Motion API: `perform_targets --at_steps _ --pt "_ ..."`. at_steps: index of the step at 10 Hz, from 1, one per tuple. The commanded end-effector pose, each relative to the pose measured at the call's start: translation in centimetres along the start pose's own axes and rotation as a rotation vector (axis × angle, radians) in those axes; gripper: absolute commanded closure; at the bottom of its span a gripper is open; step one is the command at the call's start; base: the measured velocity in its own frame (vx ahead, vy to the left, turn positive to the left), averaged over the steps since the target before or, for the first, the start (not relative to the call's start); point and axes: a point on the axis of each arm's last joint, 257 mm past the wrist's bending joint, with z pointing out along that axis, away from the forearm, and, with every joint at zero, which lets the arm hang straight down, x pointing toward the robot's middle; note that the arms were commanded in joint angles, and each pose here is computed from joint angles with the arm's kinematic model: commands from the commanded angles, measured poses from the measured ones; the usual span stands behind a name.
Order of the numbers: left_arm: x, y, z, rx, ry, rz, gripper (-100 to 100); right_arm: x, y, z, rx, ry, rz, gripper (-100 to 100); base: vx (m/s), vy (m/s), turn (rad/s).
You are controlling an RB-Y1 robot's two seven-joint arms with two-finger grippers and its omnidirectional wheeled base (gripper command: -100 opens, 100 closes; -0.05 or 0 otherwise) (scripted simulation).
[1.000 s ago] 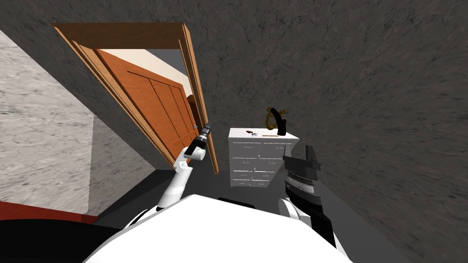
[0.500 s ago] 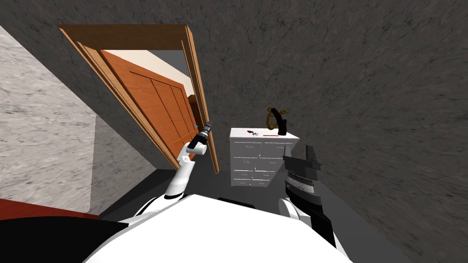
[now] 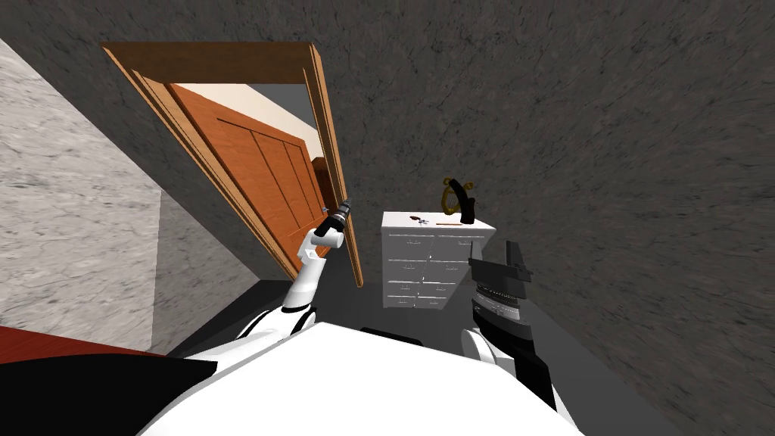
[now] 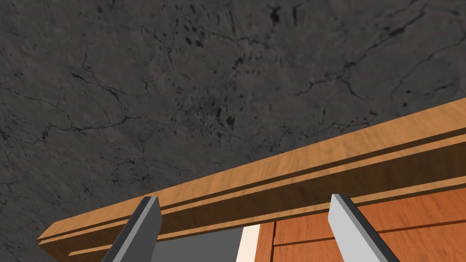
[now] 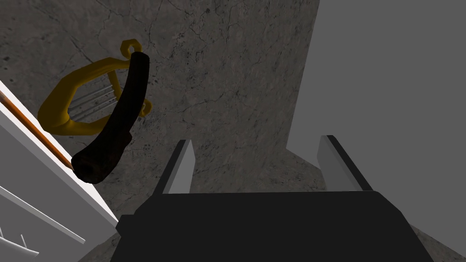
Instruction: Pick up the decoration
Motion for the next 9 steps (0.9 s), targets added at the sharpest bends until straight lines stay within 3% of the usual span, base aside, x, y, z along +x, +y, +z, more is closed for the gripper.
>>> perform_targets --at_steps 1,2,4,5,7,9 --pt "-0.4 1.0 1.3 -0.05 0.0 0.009 -100 0.0 0.0 0.0 0.0 0.0 0.0 0 -0.015 0.002 0.003" --pt "-0.4 0.2 1.8 -0.049 0.002 0.004 -100 0.0 0.0 0.0 0.0 0.0 0.0 0 -0.015 0.0 0.002" --pt "-0.2 1.0 1.7 -0.082 0.011 0.004 -100 0.0 0.0 0.0 0.0 0.0 0.0 0 -0.003 -0.001 -0.001" --pt "-0.6 1.8 2.9 -0.123 0.012 0.01 -100 0.0 0.0 0.0 0.0 0.0 0.0 0 -0.009 -0.01 0.004" --pt "-0.4 1.7 3.3 -0.148 0.021 0.004 -100 0.0 0.0 0.0 0.0 0.0 0.0 0 -0.01 -0.01 0.0" --pt "-0.6 1.8 4.7 -0.196 0.029 0.002 -100 0.0 0.0 0.0 0.0 0.0 0.0 0 -0.011 -0.021 0.002"
